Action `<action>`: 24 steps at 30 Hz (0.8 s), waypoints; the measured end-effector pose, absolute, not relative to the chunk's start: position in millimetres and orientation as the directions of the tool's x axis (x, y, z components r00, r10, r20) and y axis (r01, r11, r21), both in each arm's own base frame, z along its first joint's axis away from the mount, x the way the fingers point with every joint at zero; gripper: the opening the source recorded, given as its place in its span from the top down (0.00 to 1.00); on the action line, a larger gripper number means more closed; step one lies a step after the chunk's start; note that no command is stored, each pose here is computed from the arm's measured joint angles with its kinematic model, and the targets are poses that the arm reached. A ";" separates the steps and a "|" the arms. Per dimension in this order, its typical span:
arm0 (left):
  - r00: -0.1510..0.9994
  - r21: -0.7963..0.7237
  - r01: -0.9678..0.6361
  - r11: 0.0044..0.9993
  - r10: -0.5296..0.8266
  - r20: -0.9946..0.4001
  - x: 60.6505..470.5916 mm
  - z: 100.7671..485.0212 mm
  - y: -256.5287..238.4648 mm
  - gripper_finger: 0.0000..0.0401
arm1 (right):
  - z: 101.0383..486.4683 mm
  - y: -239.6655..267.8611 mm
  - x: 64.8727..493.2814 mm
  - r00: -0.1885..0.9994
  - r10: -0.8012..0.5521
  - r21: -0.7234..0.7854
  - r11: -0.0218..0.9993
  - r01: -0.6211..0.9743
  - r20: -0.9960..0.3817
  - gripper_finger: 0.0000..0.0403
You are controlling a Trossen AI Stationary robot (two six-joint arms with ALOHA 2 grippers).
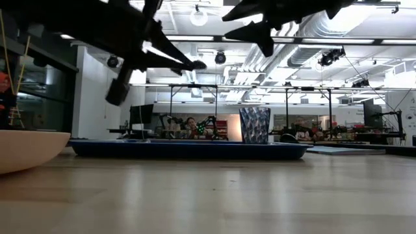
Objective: Pick and place plate/cup/fork/spoon on tray
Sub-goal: Put the blue fork to the right of the orange spoon on the blue serving tray
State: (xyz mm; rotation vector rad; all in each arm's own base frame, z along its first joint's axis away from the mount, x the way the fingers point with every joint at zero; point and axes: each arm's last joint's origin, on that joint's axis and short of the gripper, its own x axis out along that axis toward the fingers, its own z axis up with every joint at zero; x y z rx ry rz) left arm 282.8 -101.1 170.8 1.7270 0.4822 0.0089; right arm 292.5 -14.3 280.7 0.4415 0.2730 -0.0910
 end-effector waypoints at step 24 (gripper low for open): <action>0.987 0.809 0.004 0.588 0.126 -0.096 225.4 160.6 13.5 1.00 | 272.0 -10.6 291.3 0.930 -0.093 0.339 0.915 0.221 -0.356 0.57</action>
